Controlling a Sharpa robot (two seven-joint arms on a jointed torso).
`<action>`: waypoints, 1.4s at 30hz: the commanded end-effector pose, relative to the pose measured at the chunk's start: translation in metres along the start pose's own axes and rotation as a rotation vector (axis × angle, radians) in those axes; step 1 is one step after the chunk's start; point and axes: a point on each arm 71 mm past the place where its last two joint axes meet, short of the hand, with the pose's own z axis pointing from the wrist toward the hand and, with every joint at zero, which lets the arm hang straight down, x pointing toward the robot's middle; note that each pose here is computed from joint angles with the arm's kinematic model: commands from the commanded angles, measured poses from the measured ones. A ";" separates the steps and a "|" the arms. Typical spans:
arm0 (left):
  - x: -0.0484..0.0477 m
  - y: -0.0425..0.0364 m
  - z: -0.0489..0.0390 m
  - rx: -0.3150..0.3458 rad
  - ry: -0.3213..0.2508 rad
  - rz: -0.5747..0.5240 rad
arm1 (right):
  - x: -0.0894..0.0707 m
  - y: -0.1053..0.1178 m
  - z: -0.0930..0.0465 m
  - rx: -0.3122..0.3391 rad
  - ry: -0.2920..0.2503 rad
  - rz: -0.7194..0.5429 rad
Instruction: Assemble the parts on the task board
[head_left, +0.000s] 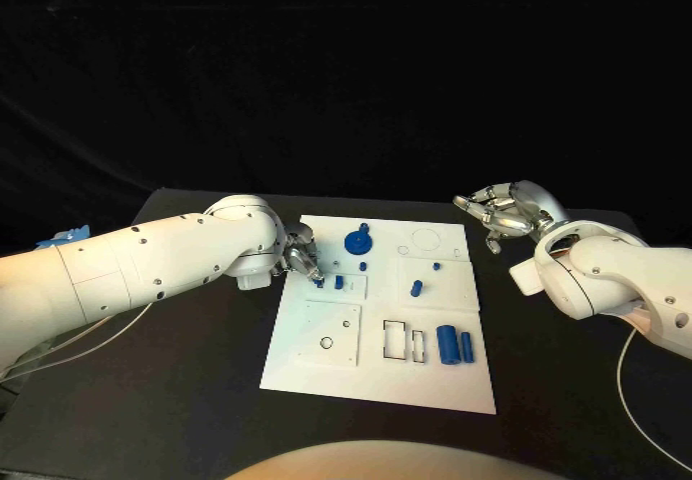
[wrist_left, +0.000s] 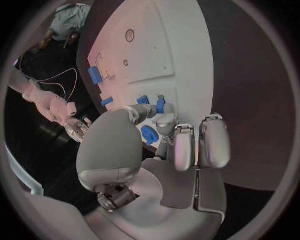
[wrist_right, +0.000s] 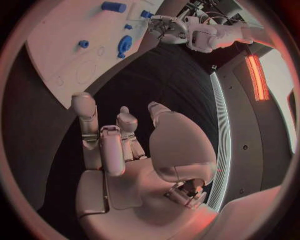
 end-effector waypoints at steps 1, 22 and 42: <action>0.0025 -0.0012 0.0004 0.001 0.018 0.014 | 0.001 0.000 0.000 -0.007 0.010 -0.002; 0.0021 -0.0009 0.0014 -0.011 0.015 0.006 | 0.000 0.000 -0.001 -0.007 0.009 -0.002; 0.0052 -0.0011 0.0016 -0.016 0.048 0.030 | 0.000 0.000 0.000 -0.006 0.008 -0.002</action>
